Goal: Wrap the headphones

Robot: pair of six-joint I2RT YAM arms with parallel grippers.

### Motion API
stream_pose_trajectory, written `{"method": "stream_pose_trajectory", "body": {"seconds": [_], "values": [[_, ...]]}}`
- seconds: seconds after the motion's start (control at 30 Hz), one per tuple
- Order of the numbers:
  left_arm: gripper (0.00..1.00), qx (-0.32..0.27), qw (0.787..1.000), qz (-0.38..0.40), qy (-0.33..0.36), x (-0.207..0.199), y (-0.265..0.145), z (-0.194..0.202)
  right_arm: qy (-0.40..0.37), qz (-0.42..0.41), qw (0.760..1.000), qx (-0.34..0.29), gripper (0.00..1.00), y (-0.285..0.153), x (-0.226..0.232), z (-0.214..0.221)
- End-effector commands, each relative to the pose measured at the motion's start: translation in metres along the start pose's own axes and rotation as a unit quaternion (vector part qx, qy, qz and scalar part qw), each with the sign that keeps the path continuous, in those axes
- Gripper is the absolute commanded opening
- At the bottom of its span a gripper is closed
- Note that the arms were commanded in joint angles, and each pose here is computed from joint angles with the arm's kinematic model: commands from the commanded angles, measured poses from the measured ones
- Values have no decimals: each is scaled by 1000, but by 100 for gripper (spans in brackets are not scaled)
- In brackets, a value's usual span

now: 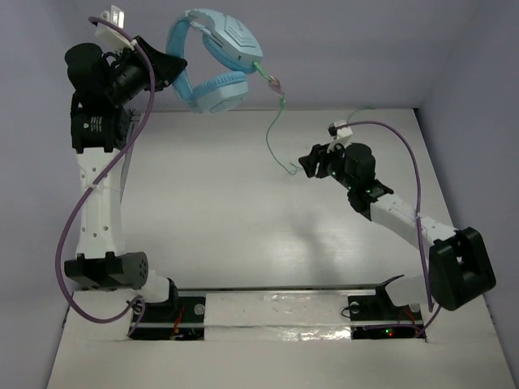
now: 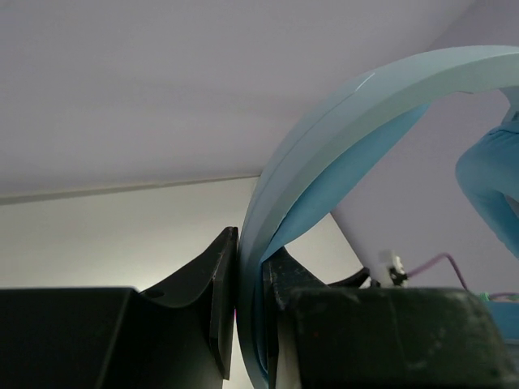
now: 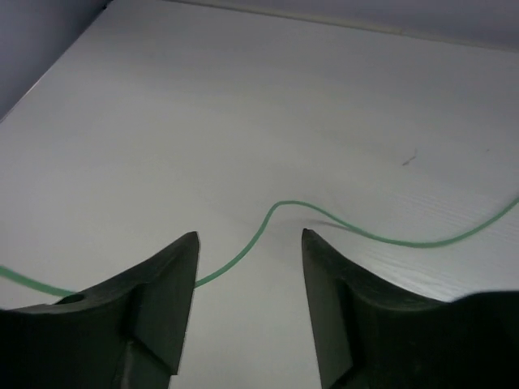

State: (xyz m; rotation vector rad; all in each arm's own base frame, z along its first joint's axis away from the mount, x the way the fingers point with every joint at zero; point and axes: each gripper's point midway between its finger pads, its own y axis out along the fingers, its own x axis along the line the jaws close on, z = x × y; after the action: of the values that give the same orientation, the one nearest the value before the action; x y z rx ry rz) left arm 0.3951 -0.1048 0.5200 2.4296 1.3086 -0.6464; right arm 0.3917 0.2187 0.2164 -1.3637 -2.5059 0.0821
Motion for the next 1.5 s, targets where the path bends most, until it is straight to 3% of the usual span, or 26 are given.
{"method": "stream_pose_trajectory", "body": {"seconds": [0.0, 0.1, 0.17, 0.2, 0.27, 0.37, 0.43, 0.5, 0.6, 0.7, 0.87, 1.03, 1.17, 1.27, 1.33, 1.4, 1.47], "values": [[0, -42, 999, 28, 6, -23, -5, -27, -2, 0, 999, -42, 62, -10, 6, -22], [0, -47, 998, 35, 3, -31, -8, -32, -14, -13, 1000, -3, 61, -1, 11, -12], [0, -56, 998, 36, 15, -38, -11, -41, -15, 11, 1000, 3, 48, -3, 3, -11], [0, -50, 998, 30, 12, -34, -9, -40, -14, 23, 999, 17, 32, -6, -1, -5], [0, -55, 998, 31, 14, -37, -8, -46, -11, 46, 999, 18, 26, -11, -8, -7], [0, -52, 998, 41, 3, -37, -5, -43, -11, 28, 999, 43, 30, -12, -2, 6], [0, -52, 998, 47, 4, -39, -7, -41, -21, -34, 998, 49, 59, -9, 23, 14], [0, -56, 997, 53, 8, -45, -13, -41, -27, -42, 998, 49, 82, -1, 27, 16], [0, -54, 997, 50, 13, -46, -19, -36, -47, 14, 998, 34, 86, 18, 9, 6], [0, -55, 997, 57, 17, -52, -25, -35, -69, 38, 996, 29, 86, 30, -2, 1], [0, -39, 995, 92, 5, -65, -30, -26, -76, 6, 997, -16, 85, 61, 6, -10], [0, -29, 993, 113, 2, -76, -39, -20, -72, -47, 992, -95, 81, 72, 27, -40], [0, -7, 993, 114, -14, -71, -42, -2, -62, -101, 986, -118, 78, 79, 47, -52], [0, 7, 993, 112, -35, -65, -44, 14, -33, -170, 975, -137, 72, 76, 73, -61], [0, 17, 993, 109, -52, -59, -43, 24, -7, -220, 966, -138, 63, 73, 90, -59], [0, 18, 992, 107, -60, -57, -43, 26, 13, -238, 962, -131, 61, 75, 95, -53], [0, 29, 990, 115, -79, -58, -43, 32, 17, -239, 962, -130, 49, 79, 93, -45]]}}
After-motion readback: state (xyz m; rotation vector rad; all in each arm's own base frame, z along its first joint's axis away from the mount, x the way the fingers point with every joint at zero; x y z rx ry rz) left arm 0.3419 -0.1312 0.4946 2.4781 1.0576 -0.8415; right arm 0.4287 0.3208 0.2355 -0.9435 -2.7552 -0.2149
